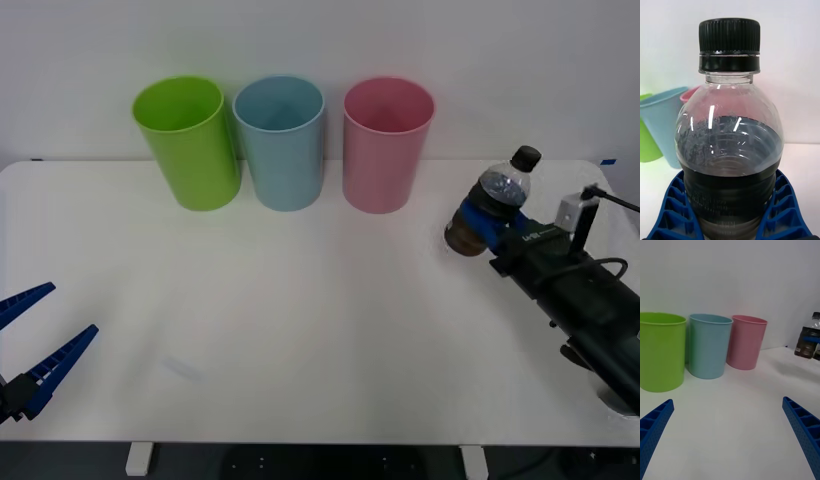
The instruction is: Grasp the object on the table and drop it into the matching bin: aluminum can to the light blue bin, PET bottle to the pink bin.
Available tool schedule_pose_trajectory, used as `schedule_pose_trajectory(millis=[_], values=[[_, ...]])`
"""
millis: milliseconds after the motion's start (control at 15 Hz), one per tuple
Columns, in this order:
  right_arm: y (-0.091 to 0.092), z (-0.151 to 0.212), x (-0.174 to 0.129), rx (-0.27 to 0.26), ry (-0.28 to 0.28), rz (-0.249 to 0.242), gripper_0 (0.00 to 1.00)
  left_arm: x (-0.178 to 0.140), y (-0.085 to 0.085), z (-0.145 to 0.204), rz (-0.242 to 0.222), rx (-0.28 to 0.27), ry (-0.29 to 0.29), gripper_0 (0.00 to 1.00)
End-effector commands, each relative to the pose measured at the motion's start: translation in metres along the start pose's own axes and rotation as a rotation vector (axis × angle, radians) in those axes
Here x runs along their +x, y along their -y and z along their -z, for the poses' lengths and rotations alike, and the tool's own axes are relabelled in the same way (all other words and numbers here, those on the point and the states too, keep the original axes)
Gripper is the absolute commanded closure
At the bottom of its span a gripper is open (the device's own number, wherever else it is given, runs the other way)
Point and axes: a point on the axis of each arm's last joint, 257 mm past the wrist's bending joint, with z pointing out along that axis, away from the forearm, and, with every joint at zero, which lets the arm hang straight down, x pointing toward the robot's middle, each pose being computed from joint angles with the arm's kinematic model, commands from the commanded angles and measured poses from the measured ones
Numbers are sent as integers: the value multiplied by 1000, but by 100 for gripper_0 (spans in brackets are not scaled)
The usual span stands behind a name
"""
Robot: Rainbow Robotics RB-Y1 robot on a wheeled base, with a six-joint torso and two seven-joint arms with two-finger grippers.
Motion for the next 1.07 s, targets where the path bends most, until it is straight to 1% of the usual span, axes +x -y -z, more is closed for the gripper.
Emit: schedule_pose_trajectory(millis=[67, 200, 400, 533, 600, 733, 800, 867, 933, 1067], values=[[-16, -3, -22, -46, 27, -26, 100, 0, 0, 0, 0, 0, 0, 0], [-27, -7, -39, -73, 47, -54, 100, 0, 0, 0, 0, 0, 0, 0], [-39, -16, -63, -115, 67, -72, 100, 0, 0, 0, 0, 0, 0, 0], [-48, -25, -80, -151, 79, -97, 100, 0, 0, 0, 0, 0, 0, 0], [-51, -29, -88, -163, 86, -95, 100, 0, 0, 0, 0, 0, 0, 0], [-57, -39, -108, -192, 99, -50, 100, 0, 0, 0, 0, 0, 0, 0], [-61, -43, -116, -206, 105, -41, 100, 0, 0, 0, 0, 0, 0, 0], [-64, -47, -122, -212, 112, -36, 100, 0, 0, 0, 0, 0, 0, 0], [-65, -50, -127, -217, 116, -19, 100, 0, 0, 0, 0, 0, 0, 0], [-67, -56, -137, -225, 115, 31, 100, 0, 0, 0, 0, 0, 0, 0]])
